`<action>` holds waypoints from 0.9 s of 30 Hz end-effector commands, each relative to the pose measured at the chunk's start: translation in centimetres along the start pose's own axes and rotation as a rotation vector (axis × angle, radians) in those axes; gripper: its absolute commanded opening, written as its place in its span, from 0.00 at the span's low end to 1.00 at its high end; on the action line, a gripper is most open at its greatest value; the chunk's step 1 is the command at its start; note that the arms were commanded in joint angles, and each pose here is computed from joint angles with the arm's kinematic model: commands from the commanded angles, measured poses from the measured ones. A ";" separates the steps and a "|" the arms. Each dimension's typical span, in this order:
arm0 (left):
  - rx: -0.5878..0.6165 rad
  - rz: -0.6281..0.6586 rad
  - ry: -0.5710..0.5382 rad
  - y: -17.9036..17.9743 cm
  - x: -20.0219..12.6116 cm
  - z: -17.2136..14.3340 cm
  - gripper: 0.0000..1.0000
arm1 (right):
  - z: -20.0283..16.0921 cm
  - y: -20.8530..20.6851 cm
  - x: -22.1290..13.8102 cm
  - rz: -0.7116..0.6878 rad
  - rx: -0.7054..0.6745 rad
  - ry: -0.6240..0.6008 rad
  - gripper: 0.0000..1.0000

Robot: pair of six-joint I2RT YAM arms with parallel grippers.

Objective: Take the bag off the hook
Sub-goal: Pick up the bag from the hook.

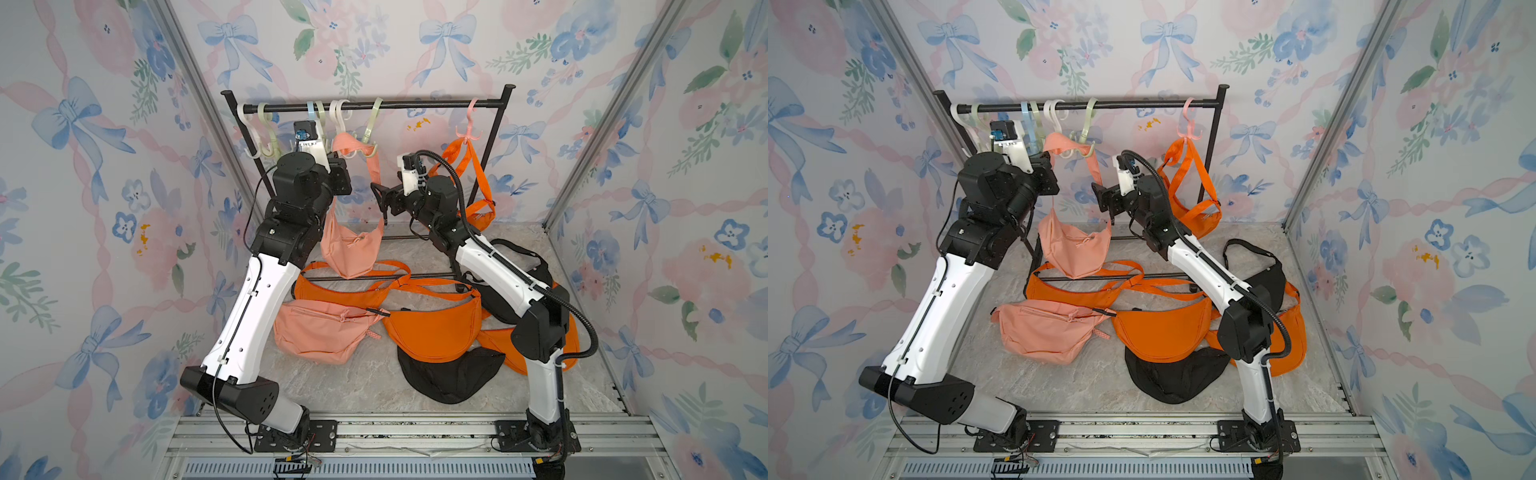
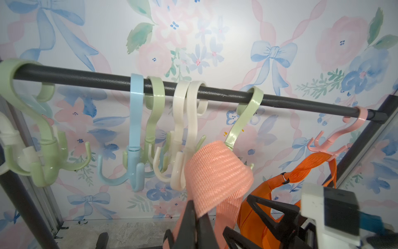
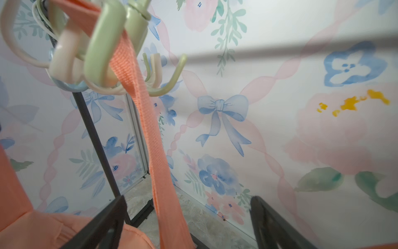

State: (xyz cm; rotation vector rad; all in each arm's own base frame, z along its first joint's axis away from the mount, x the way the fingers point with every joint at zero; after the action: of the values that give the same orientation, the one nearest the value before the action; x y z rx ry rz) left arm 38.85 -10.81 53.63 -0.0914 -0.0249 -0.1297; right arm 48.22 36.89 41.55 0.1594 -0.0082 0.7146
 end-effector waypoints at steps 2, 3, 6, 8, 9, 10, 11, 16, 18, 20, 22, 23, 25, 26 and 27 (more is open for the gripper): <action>-0.030 -0.021 -0.041 0.1 -1.4 1.2 0.00 | 2.1 0.8 1.4 0.085 0.076 -0.056 0.71; -0.030 -0.024 -0.040 0.0 -1.4 1.2 0.00 | 2.4 0.7 1.8 0.094 0.094 -0.064 0.53; -0.035 -0.028 -0.032 0.0 -1.2 0.9 0.00 | 3.7 0.5 2.3 0.113 0.139 -0.081 0.08; -0.041 -0.038 -0.020 -0.2 -0.7 0.4 0.00 | 5.3 0.7 1.9 0.108 0.130 -0.106 0.00; -0.046 -0.044 -0.012 -0.3 -0.4 0.1 0.00 | 6.2 0.8 1.5 0.100 0.121 -0.123 0.00; -0.050 -0.051 -0.003 -0.5 0.0 -0.2 0.00 | 7.2 0.8 1.1 0.095 0.111 -0.144 0.00; -0.053 -0.060 0.003 -0.8 0.4 -0.4 0.00 | 8.5 0.9 0.5 0.089 0.100 -0.172 0.00; -0.072 -0.102 0.019 -2.0 2.5 -0.9 0.00 | 14.4 1.1 -3.0 0.030 0.013 -0.293 0.00; -0.075 -0.126 0.018 -2.9 3.1 -0.7 0.00 | 16.1 1.2 -4.5 0.002 -0.026 -0.311 0.00; -0.074 -0.144 0.014 -3.9 3.2 -0.4 0.00 | 17.3 1.3 -5.9 -0.016 -0.055 -0.307 0.00; -0.070 -0.161 0.008 -4.7 2.8 -0.2 0.00 | 17.9 1.7 -7.2 -0.032 -0.075 -0.287 0.00; -0.068 -0.168 0.006 -5.0 2.5 -0.1 0.00 | 18.1 1.9 -7.9 -0.042 -0.086 -0.276 0.00; -0.063 -0.177 0.005 -5.5 1.8 0.1 0.00 | 18.3 2.9 -9.6 -0.054 -0.119 -0.253 0.00; -0.063 -0.175 0.005 -5.6 1.3 0.1 0.00 | 18.3 3.5 -10.7 -0.064 -0.140 -0.245 0.00; -0.063 -0.170 0.006 -5.6 0.6 0.0 0.00 | 18.2 4.2 -11.9 -0.075 -0.159 -0.239 0.00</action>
State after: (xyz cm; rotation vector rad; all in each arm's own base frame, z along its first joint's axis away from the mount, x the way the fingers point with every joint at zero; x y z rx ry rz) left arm 41.27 -16.95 51.78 -0.1358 0.0404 -0.2937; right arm 41.29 30.74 57.54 0.1596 -0.2343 0.6509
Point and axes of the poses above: each gripper's point midway between its finger pads, its own x axis out along the fingers, its own y axis along the line the jaws close on, z = x × y, the point moved 4 cm from there along -x, back along the fingers, and after that the axes turned 5 degrees about x, right-handed, at the moved point
